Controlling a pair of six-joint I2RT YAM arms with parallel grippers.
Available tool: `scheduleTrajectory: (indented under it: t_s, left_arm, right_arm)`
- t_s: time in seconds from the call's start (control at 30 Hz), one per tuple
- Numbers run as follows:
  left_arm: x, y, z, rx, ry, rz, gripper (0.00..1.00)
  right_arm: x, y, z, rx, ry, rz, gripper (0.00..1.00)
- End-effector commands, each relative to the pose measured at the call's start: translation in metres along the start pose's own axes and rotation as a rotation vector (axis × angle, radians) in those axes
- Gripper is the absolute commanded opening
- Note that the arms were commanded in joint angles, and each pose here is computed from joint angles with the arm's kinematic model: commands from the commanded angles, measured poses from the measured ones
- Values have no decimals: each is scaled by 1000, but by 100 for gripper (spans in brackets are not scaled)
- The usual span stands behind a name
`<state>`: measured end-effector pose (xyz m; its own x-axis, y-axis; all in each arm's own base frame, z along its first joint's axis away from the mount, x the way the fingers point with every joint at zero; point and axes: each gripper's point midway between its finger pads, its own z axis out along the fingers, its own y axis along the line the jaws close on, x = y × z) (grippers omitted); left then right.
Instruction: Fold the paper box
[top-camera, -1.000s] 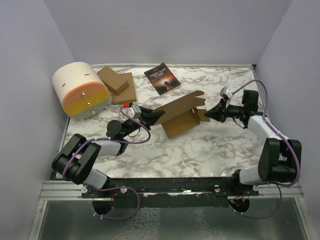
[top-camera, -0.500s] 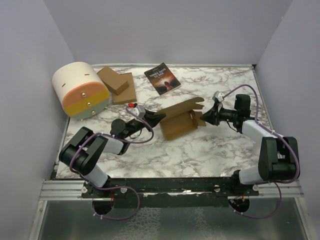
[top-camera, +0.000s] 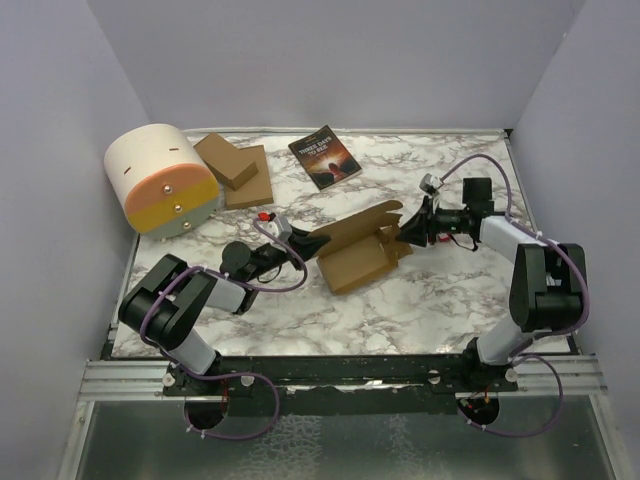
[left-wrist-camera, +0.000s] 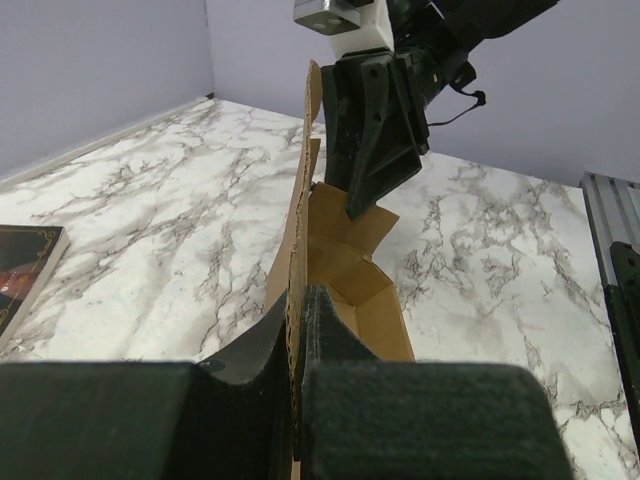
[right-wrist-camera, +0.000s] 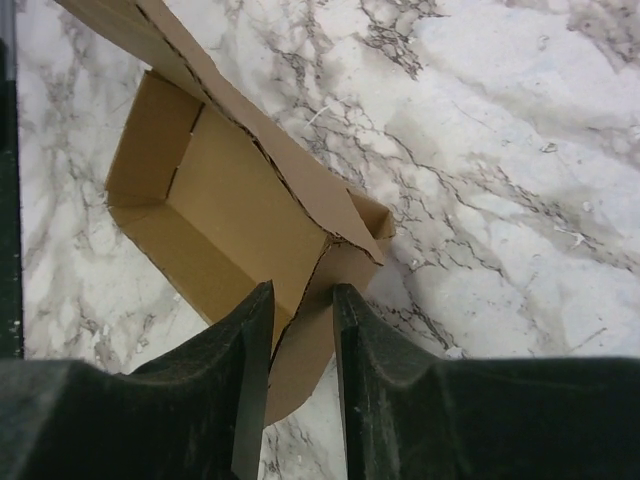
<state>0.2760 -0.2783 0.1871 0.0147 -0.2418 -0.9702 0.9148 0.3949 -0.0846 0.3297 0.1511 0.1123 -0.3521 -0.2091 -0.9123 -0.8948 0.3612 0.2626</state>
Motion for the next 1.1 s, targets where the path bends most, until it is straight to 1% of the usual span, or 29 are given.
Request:
scheduleTrajectory:
  t_s: [0.0,0.17,0.37,0.6,0.7,0.83,0.9,1.0,1.07]
  left_arm:
    - [-31,-9,1,48,-121,115,0]
    - [-31,-7,0,36,-122,119,0]
    - [-34,-8,1,39,-130,120,0]
    - [-34,-8,1,40,-134,116,0]
    - [-35,-8,1,38,-136,113,0]
    - [-35,-8,0,35,-137,114,0]
    - [-35,-8,0,33,-136,112,0]
    - [-35,-8,0,32,-138,113,0]
    - [-35,-7,1,31,-138,112,0]
  right_arm:
    - [2,22,4,-161,-2,139,33]
    - [5,28,4,-248,-10,247,41]
    - [10,24,5,-251,-1,312,50]
    - [-1,31,2,-287,-41,361,70]
    - [-3,34,2,-309,-54,382,75]
    - [-5,36,2,-346,-79,425,76]
    - [-4,35,3,-354,-79,471,74]
    - [0,33,5,-356,-73,526,65]
    - [1,33,5,-362,-74,558,56]
